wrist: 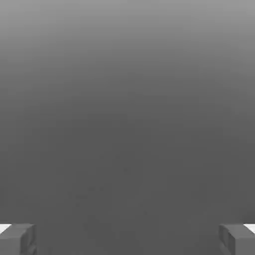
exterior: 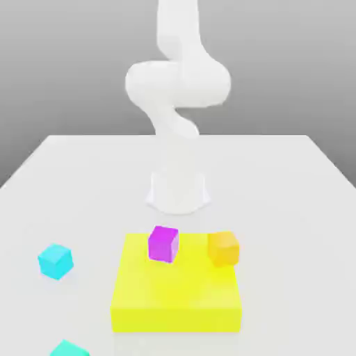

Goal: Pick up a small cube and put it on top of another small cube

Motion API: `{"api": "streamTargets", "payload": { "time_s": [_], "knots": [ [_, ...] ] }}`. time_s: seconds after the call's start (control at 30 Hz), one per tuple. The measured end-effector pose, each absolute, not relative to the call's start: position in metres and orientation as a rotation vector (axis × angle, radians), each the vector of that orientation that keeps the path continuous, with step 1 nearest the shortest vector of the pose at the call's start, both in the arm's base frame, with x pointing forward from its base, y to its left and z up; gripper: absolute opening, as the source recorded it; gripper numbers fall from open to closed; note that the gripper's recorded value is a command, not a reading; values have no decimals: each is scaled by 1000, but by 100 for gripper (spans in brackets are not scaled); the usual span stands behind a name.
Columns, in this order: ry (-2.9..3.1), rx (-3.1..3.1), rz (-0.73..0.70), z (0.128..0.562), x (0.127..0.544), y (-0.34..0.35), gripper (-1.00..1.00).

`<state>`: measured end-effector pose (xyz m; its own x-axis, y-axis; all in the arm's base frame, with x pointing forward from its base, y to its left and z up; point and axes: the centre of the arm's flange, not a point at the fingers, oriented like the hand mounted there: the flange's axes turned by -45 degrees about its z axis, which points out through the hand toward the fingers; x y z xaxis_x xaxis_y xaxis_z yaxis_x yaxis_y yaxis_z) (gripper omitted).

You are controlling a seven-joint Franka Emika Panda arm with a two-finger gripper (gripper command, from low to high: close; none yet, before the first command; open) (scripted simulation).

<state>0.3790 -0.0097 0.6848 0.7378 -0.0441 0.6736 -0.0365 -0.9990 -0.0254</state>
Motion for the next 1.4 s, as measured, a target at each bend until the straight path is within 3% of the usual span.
{"api": "streamTargets", "payload": {
  "time_s": [0.27,0.53,0.77,1.0,1.13,1.17,1.4],
  "knots": [
    [230,-2997,-839,583,469,-47,0],
    [401,-3044,-549,459,527,-91,0],
    [559,-3062,-292,338,546,-132,0],
    [703,-3060,-34,212,537,-165,0],
    [720,-3058,-2,148,535,-170,0],
    [721,-3058,-1,137,534,-170,-100],
    [721,-3058,-1,136,534,-170,-100]
  ]
}}
